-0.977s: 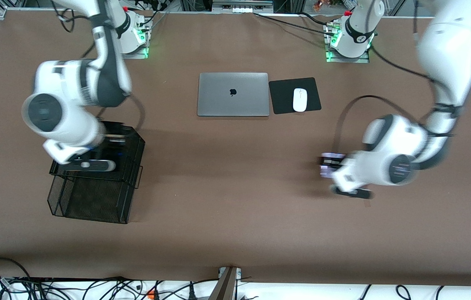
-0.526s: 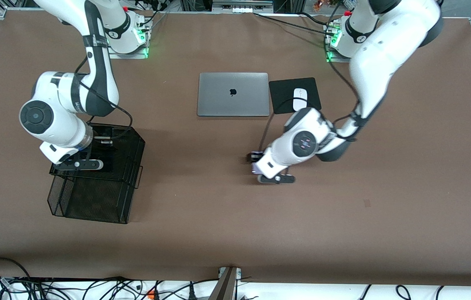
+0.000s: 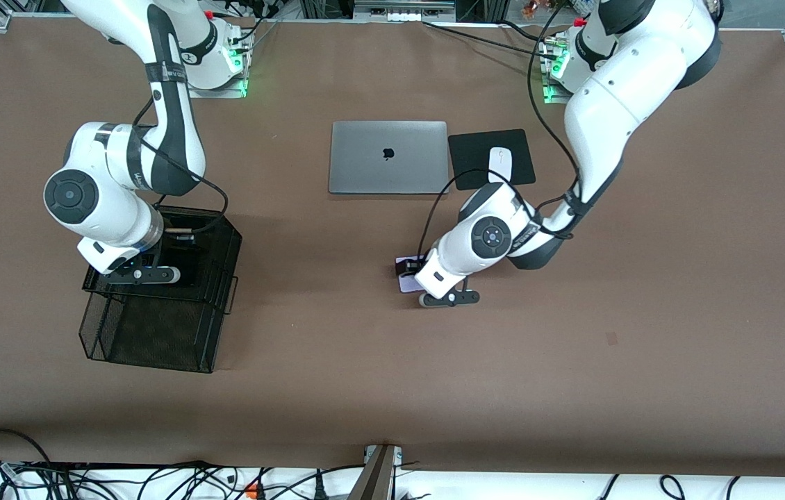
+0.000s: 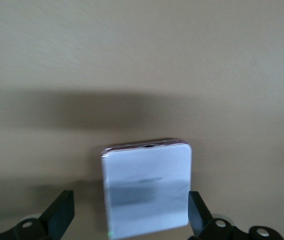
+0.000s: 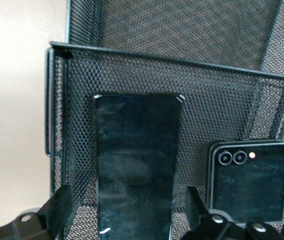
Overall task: Place phones with both arms
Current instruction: 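Drop the slab in the basket while the left gripper sets the Huawei down, then reach the right gripper to the Huawei while the left gripper returns to rest, then grasp the white Huawei phone with the right gripper, then carry the Huawei phone over the basket and open the right gripper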
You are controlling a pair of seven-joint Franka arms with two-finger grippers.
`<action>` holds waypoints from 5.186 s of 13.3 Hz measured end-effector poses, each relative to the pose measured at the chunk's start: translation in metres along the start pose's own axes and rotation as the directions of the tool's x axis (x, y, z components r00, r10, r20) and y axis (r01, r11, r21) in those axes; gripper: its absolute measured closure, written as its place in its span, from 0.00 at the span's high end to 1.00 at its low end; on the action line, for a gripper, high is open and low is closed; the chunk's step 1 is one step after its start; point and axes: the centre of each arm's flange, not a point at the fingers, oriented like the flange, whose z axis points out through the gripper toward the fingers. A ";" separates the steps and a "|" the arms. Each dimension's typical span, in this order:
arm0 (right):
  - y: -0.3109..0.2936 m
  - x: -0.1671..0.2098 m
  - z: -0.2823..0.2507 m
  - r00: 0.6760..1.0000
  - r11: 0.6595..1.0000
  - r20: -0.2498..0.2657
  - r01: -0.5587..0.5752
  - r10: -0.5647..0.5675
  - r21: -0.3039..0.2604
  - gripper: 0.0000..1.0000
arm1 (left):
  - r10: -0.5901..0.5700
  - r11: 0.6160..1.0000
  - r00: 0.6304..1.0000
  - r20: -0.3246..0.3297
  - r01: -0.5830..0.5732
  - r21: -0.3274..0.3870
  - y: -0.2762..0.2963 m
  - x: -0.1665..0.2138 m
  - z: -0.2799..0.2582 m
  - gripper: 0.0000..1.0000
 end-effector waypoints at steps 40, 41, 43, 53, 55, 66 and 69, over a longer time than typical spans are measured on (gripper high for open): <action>-0.477 -0.052 0.133 0.915 0.984 -0.389 0.151 -0.105 0.090 0.83 | 0.262 0.910 0.956 -0.130 -0.200 0.363 -0.278 -0.060 -0.455 1.00; -0.478 -0.051 0.130 0.919 0.985 -0.379 0.149 -0.105 0.088 0.83 | 0.260 0.910 0.957 -0.125 -0.200 0.362 -0.278 -0.061 -0.455 1.00; -0.473 -0.046 0.104 0.935 0.988 -0.343 0.128 -0.093 0.082 0.83 | 0.258 0.911 0.959 -0.120 -0.200 0.362 -0.278 -0.061 -0.455 1.00; -0.101 0.083 -0.091 0.996 0.999 -0.087 -0.033 0.035 0.027 0.83 | 0.252 0.911 0.961 -0.110 -0.198 0.361 -0.280 -0.062 -0.455 1.00; -0.010 0.102 -0.081 0.997 1.000 -0.077 0.006 -0.004 0.024 0.83 | 0.254 0.911 0.961 -0.110 -0.199 0.361 -0.279 -0.063 -0.455 1.00; 0.101 0.140 0.055 0.992 0.992 -0.048 0.117 -0.115 0.041 0.83 | 0.254 0.911 0.961 -0.108 -0.200 0.361 -0.278 -0.063 -0.457 1.00; 0.098 0.139 0.071 0.996 0.992 -0.035 0.090 -0.087 0.085 0.89 | 0.254 0.911 0.961 -0.108 -0.200 0.361 -0.278 -0.063 -0.457 1.00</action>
